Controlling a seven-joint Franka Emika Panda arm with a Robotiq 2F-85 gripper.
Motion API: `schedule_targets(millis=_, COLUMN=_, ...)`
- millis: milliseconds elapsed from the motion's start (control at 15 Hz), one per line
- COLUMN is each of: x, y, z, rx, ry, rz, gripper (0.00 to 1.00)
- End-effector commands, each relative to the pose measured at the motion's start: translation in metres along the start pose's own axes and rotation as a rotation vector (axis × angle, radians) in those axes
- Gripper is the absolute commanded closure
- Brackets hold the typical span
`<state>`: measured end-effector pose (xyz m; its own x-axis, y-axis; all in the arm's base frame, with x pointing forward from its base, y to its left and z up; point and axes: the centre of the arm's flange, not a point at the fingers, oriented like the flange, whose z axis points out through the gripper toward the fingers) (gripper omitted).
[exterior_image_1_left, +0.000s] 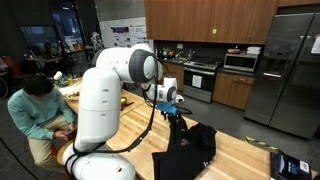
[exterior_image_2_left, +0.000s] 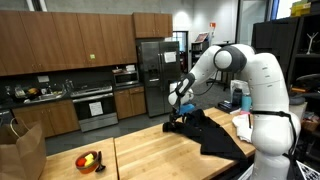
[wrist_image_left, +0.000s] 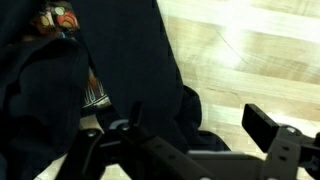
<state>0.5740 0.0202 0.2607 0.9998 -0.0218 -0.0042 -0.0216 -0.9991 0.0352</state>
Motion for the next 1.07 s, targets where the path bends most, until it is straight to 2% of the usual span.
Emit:
schedule_targets(millis=0, x=0.007, y=0.005, z=0.011, rx=-0.057, ry=0.016, rz=-0.057, gripper=0.00)
schedule_targets(millis=133, x=0.007, y=0.009, z=0.017, rx=-0.083, ry=0.017, rz=-0.068, gripper=0.00)
schedule_targets(millis=200, x=0.008, y=0.011, z=0.020, rx=-0.088, ry=0.018, rz=-0.070, gripper=0.10)
schedule_targets(millis=267, x=0.009, y=0.013, z=0.021, rx=-0.093, ry=0.016, rz=-0.072, gripper=0.26)
schedule_targets(millis=400, x=0.010, y=0.016, z=0.023, rx=-0.102, ry=0.016, rz=-0.071, gripper=0.38)
schedule_targets(millis=800, x=0.010, y=0.008, z=0.013, rx=-0.132, ry=0.037, rz=-0.091, gripper=0.86)
schedule_targets(millis=933, x=0.010, y=-0.001, z=0.007, rx=-0.140, ry=0.035, rz=-0.095, gripper=0.99)
schedule_targets(millis=1000, x=0.009, y=-0.007, z=0.003, rx=-0.140, ry=0.031, rz=-0.096, gripper=1.00)
